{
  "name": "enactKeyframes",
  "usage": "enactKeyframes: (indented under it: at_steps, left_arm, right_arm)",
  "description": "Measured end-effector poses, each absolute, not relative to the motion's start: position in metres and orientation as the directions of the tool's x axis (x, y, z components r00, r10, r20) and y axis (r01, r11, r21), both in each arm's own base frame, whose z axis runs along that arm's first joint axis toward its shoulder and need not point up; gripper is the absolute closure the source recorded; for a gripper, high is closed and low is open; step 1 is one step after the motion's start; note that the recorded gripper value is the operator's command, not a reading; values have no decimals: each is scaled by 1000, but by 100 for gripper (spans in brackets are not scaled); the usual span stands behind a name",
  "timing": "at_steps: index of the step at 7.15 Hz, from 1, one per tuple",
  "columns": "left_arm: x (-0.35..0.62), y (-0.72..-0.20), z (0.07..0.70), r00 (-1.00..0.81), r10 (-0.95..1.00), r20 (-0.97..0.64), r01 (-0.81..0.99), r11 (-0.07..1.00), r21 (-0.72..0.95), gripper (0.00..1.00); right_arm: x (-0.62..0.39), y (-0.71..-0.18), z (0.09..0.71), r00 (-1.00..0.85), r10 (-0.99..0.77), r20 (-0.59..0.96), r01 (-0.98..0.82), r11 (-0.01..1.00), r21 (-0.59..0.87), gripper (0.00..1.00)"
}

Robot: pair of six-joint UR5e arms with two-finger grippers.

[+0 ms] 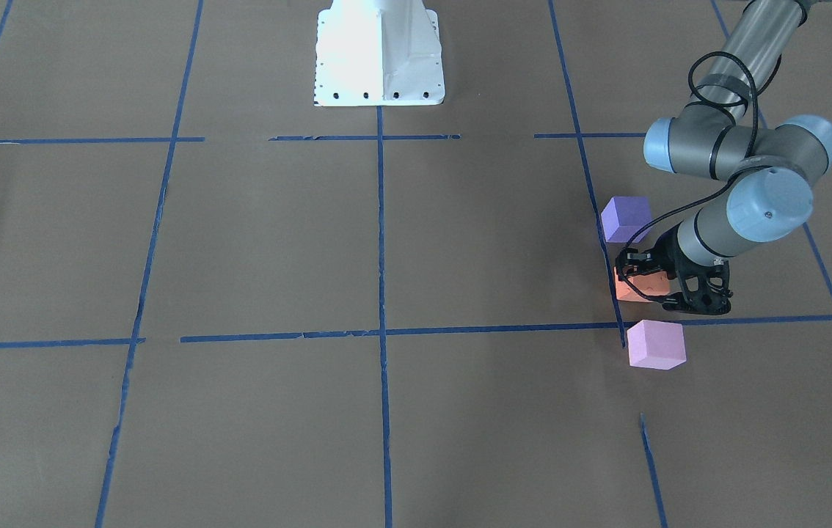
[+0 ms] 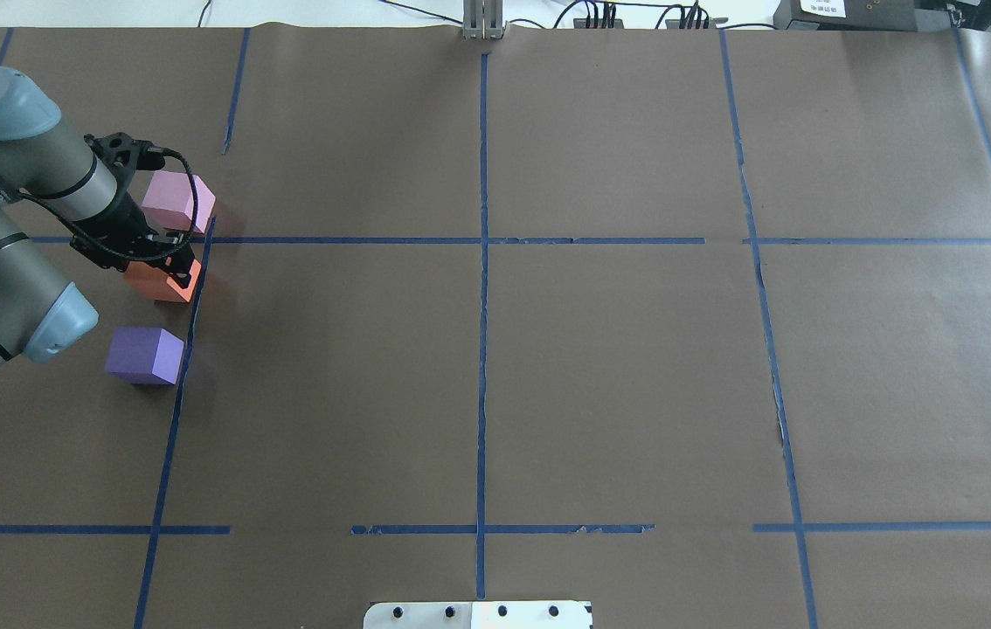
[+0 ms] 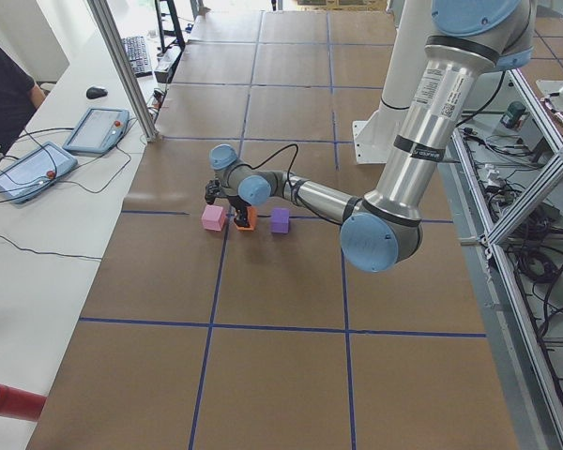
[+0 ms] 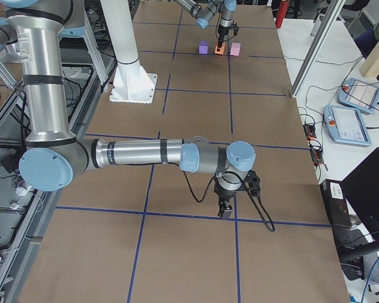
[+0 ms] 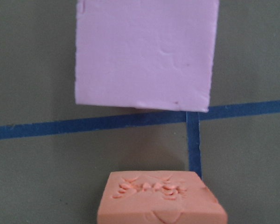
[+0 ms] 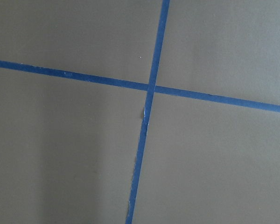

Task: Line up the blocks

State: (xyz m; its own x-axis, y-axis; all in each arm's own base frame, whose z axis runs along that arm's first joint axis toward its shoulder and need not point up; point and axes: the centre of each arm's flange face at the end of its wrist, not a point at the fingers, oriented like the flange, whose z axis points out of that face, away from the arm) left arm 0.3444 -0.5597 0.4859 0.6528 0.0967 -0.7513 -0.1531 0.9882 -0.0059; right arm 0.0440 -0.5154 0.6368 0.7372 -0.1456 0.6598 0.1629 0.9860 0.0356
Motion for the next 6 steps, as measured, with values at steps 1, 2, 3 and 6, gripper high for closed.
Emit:
enactKeyframes:
  at_steps: [1, 2, 3, 6]
  left_arm:
    - [345, -559, 487, 653, 97, -751, -154, 988, -6, 4]
    - [345, -559, 487, 653, 98, -751, -155, 988, -6, 1]
    - [345, -558, 488, 654, 99, -750, -156, 988, -5, 0]
    - [342, -556, 487, 654, 104, -749, -156, 988, 0, 0]
  right_arm:
    - [44, -515, 637, 737, -146, 660, 163, 986, 36, 0]
    - [44, -515, 637, 737, -146, 660, 163, 986, 36, 0]
    - [44, -515, 637, 737, -146, 660, 163, 986, 36, 0]
    - [44, -515, 637, 737, -146, 660, 163, 986, 36, 0]
